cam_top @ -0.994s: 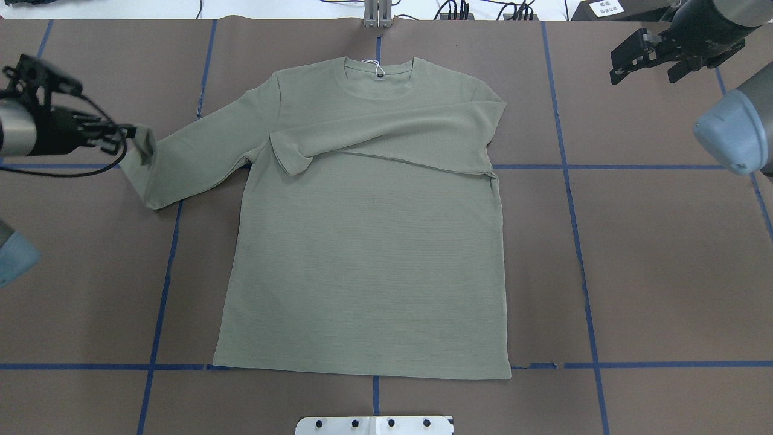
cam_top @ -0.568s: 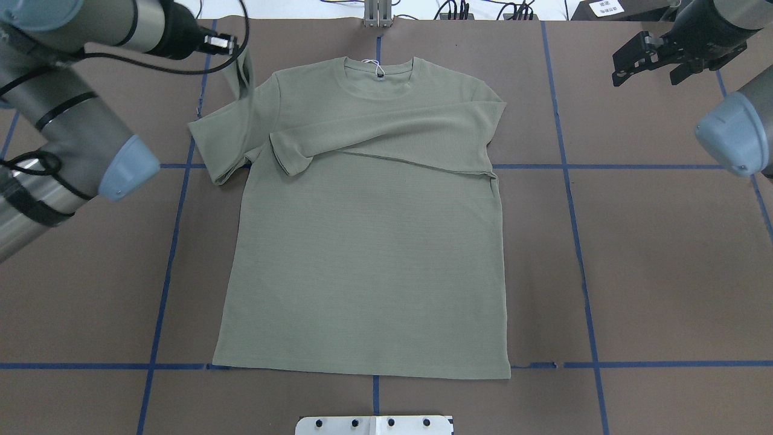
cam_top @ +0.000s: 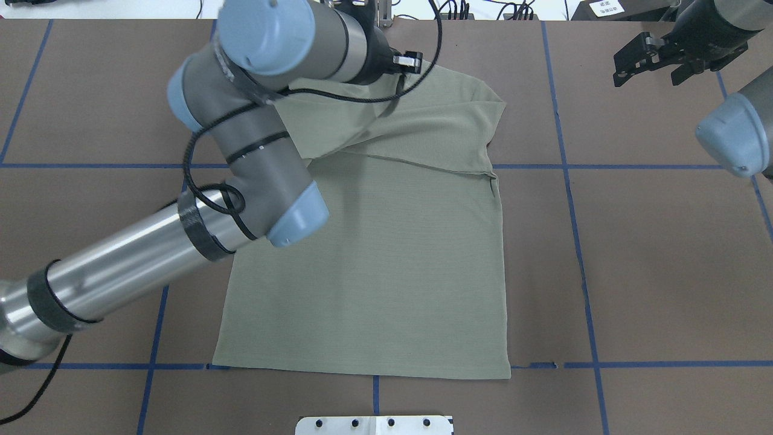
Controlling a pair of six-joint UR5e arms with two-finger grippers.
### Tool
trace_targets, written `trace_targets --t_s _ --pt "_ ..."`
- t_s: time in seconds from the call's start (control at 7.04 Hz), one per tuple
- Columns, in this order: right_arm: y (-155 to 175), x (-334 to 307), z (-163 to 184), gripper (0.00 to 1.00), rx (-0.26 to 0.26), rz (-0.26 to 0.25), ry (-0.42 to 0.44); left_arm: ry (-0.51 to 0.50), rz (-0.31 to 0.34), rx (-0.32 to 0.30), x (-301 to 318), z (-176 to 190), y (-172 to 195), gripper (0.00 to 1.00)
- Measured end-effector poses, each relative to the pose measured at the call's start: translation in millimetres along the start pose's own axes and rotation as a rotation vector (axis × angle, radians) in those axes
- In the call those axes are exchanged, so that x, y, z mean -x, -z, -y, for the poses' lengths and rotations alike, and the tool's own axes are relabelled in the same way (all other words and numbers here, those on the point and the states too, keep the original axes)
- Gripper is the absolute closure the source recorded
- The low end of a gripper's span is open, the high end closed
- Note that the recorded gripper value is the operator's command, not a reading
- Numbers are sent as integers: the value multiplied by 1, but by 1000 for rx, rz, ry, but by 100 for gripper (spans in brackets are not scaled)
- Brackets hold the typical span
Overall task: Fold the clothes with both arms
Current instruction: 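Carry the held sleeve across the shirt toward the collar and release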
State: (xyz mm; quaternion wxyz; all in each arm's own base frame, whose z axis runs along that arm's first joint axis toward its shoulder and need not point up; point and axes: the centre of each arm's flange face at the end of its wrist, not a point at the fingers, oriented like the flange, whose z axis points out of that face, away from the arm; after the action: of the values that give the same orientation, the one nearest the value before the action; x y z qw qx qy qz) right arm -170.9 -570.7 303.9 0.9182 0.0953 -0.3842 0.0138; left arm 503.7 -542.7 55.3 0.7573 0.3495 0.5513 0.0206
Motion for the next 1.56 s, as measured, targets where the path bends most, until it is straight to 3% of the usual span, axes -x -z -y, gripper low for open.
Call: trace_targets --t_s 0.14,0.28,0.85,1.28,1.56 --pt "0 0 0 0 -1 0 -3 -46 -53 -17 -20 -37 -24 97" --pt "0 0 0 0 -1 0 -6 -72 -81 -24 -27 -65 -43 1" --pt "0 8 0 0 -2 5 11 -65 -106 4 -35 -95 -56 0" --pt "-15 77 -8 5 -17 12 107 -121 1 199 29 -57 -35 0" --pt "-49 140 -19 1 -85 44 223 -199 137 301 124 -35 3 0"
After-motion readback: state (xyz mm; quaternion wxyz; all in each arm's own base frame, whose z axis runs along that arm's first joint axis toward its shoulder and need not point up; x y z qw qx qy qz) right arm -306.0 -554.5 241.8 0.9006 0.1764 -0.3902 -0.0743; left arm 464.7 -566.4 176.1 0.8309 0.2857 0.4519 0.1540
